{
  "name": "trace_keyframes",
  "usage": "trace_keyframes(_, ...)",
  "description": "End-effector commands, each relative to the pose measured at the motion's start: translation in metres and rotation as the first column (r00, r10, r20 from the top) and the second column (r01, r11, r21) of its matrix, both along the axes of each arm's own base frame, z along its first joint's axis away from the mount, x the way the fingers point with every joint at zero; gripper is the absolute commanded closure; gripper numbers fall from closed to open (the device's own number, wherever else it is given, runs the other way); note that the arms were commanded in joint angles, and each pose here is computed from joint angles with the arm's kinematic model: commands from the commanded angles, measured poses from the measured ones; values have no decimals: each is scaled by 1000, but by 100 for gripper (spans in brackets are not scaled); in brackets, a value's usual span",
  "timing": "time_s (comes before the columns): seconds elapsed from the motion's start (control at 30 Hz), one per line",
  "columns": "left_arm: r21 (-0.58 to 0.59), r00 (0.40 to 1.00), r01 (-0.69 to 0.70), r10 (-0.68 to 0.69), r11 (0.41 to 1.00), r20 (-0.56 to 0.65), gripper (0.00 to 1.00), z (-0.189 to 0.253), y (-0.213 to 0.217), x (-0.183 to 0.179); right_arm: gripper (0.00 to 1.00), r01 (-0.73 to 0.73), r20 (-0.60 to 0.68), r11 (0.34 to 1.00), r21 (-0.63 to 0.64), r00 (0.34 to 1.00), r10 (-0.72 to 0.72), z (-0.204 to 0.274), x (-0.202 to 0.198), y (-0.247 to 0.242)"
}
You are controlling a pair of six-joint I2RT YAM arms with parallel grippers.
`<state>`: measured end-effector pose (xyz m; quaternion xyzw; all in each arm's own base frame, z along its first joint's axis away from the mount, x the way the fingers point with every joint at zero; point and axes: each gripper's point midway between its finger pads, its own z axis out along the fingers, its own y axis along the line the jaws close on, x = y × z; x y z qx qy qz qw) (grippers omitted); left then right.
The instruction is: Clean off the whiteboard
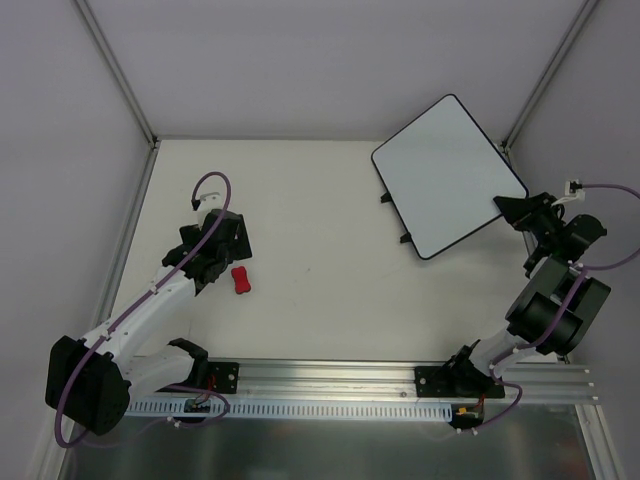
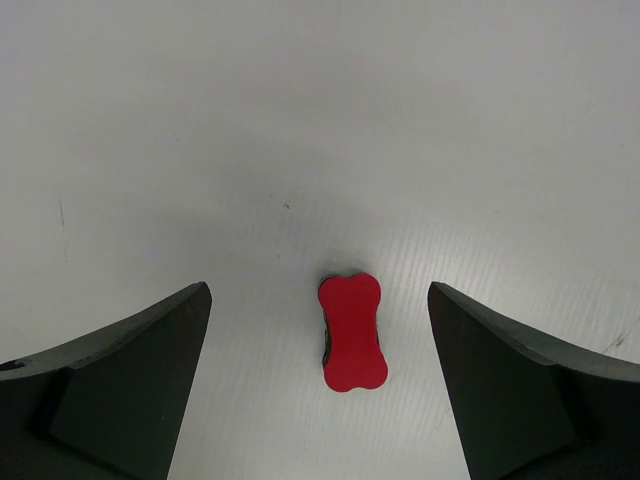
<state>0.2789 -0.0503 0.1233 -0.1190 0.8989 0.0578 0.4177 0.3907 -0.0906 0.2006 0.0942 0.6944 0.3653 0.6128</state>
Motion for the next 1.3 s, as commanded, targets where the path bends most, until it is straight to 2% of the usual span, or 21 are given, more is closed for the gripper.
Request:
trace_keyframes(0.0, 19, 1000, -4, 4, 1000, 12, 9, 5, 5, 1, 74, 4, 94, 995, -97, 996, 6, 17, -6, -4)
trace_keyframes(0.07, 17, 1000, 0, -1, 1000, 9, 9, 4, 4, 1, 70, 4, 87, 995, -98, 996, 5, 12, -7, -3)
trace_keyframes(0.17, 21, 1000, 3, -4, 1000, 8, 9, 5, 4, 1, 69, 12, 78, 995, -98, 997, -5, 6, -10, -5)
trace_keyframes(0.23, 26, 1000, 6, -6, 1000, 7, 9, 5, 4, 2, 73, 18, 64, 996, -92, 998, -12, -2, -13, -5)
trace_keyframes(0.3, 30, 1000, 7, -7, 1000, 7, 9, 6, 4, 2, 81, 26, 53, 996, -88, 998, -22, -8, -17, -5)
trace_keyframes(0.4, 37, 1000, 13, -13, 999, -1, 9, 4, 4, 3, 83, 35, 48, 995, -93, 998, -31, -13, -22, -5)
trace_keyframes(0.93, 32, 1000, 23, -23, 999, 5, 9, 5, 3, 3, 83, 69, 10, 996, -53, 998, -69, -27, -44, 0)
trace_keyframes(1.2, 4, 999, 30, -30, 1000, 16, 8, 7, -2, 3, 100, 59, 47, 997, -53, 997, -57, -6, -49, 7)
trace_keyframes(1.27, -1, 999, 29, -29, 1000, 20, 8, 8, -2, 3, 100, 53, 53, 997, -50, 997, -50, -1, -49, 9)
